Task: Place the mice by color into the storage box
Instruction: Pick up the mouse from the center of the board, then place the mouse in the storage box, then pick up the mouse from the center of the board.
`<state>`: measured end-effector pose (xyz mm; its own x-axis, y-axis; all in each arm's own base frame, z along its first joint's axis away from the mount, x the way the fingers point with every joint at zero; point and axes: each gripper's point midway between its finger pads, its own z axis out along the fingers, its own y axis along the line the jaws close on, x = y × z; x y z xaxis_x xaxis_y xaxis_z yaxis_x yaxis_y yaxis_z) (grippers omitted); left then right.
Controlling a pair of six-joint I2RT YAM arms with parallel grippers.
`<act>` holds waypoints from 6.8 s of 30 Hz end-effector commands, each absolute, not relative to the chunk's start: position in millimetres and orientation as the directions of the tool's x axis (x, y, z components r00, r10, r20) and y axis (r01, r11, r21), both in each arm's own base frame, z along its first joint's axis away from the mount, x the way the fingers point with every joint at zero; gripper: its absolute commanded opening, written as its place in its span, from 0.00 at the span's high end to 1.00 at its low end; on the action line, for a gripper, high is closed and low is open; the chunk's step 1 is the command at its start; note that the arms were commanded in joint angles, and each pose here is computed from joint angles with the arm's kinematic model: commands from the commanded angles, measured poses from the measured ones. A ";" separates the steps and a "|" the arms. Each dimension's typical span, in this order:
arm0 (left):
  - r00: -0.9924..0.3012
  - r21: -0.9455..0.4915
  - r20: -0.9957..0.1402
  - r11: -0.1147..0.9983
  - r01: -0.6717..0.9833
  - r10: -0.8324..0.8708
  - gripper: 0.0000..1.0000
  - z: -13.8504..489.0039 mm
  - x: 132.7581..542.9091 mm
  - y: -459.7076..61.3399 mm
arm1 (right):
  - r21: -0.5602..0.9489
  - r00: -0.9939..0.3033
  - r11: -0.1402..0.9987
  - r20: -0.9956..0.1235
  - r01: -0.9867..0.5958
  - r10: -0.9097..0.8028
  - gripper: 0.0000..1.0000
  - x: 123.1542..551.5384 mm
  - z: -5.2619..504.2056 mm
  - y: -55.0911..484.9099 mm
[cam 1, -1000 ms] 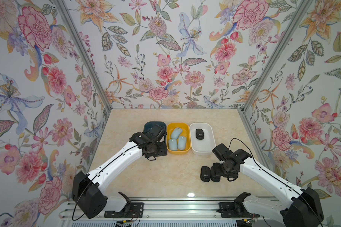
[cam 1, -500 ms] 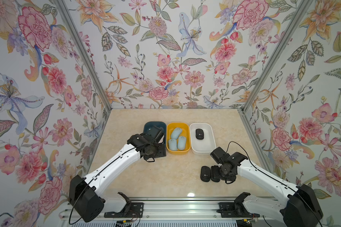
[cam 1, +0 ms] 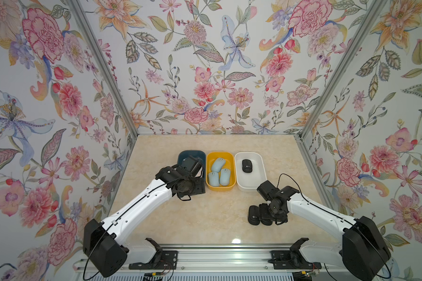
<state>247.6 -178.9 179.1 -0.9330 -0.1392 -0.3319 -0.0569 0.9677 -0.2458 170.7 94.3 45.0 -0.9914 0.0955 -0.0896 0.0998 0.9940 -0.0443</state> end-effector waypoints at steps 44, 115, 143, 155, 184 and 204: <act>-0.918 -0.251 -0.340 0.961 -0.119 -0.203 0.23 182.2 248.1 -169.8 | -0.064 -0.995 0.997 -0.094 0.031 0.025 0.49 192.8 62.7 91.9; -0.871 -0.265 -0.403 0.947 -0.182 -0.281 0.23 207.6 263.2 -165.9 | 0.002 -0.995 1.000 -0.102 -0.009 -0.009 0.46 411.2 36.4 141.0; -0.854 -0.275 -0.426 0.942 -0.193 -0.299 0.23 214.8 258.5 -158.0 | -0.024 -0.999 1.000 -0.049 0.013 0.012 0.27 404.4 12.0 134.1; -0.851 -0.277 -0.436 0.943 -0.183 -0.293 0.22 219.9 262.9 -160.7 | 0.012 -0.980 1.000 -0.197 -0.003 0.000 0.26 424.5 98.2 140.0; -0.914 -0.211 -0.377 0.975 -0.072 -0.149 0.22 195.7 269.3 -198.3 | 0.122 -0.885 0.988 -0.465 -0.089 -0.023 0.24 284.0 182.3 125.7; -0.919 -0.219 -0.362 0.972 -0.078 -0.156 0.22 192.4 262.8 -204.6 | 0.106 -0.962 0.993 -0.273 -0.055 -0.024 0.21 187.7 92.0 125.9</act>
